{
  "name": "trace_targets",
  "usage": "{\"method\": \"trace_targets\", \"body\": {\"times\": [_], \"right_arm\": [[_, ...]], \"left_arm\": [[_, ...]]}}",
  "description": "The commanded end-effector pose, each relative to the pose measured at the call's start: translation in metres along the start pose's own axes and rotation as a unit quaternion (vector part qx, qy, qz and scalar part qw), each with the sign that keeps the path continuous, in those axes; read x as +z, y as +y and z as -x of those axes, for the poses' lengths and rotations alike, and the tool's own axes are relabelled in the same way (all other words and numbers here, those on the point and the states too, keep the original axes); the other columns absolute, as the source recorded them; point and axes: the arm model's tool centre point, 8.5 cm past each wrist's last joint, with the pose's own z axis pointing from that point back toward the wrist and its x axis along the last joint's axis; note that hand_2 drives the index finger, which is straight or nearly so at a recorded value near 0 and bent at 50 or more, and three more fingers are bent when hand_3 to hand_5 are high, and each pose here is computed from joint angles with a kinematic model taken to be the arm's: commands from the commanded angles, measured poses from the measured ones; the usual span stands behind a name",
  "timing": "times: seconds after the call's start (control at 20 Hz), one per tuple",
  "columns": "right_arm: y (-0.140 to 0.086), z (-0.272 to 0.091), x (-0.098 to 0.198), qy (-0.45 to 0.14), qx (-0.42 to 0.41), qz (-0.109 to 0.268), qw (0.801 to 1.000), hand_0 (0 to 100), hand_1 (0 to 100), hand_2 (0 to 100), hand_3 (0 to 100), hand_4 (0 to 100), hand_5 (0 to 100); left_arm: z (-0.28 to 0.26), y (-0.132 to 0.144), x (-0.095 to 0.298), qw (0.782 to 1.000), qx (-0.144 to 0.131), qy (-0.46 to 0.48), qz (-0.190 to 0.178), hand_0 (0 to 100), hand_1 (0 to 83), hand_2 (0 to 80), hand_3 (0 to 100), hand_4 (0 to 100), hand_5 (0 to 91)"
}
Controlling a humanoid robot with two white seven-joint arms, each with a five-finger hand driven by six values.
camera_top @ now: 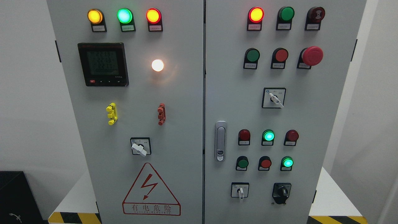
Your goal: Flip black knob to close circuit
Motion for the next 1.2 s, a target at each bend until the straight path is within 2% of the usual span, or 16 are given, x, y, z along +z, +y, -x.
{"method": "trace_targets", "body": {"times": [0.0, 0.55, 0.9, 1.05, 1.15], "right_arm": [[-0.015, -0.001, 0.003, 0.000, 0.000, 0.010, 1.000, 0, 14, 0, 0, 0, 0], [-0.012, -0.006, 0.002, -0.006, 0.000, 0.003, 1.000, 0, 14, 0, 0, 0, 0], [0.003, -0.050, -0.005, -0.056, 0.011, -0.037, 0.998, 0, 16, 0, 0, 0, 0], [0.007, -0.074, -0.006, -0.101, 0.028, -0.044, 0.994, 0, 16, 0, 0, 0, 0], [0.010, -0.086, -0.006, -0.119, 0.043, -0.047, 0.991, 0, 16, 0, 4, 0, 0]], "left_arm": [[0.007, -0.001, 0.002, 1.000, -0.022, 0.009, 0.007, 12, 55.6, 0.0, 0, 0, 0.0], [0.007, -0.001, 0.002, 1.000, -0.021, 0.009, 0.007, 12, 55.6, 0.0, 0, 0, 0.0], [0.007, -0.001, 0.002, 1.000, -0.021, 0.009, 0.007, 12, 55.6, 0.0, 0, 0, 0.0], [0.007, -0.001, 0.002, 1.000, -0.022, 0.009, 0.007, 12, 55.6, 0.0, 0, 0, 0.0], [0.007, -0.001, 0.002, 1.000, -0.021, 0.009, 0.006, 12, 55.6, 0.0, 0, 0, 0.0]]}}
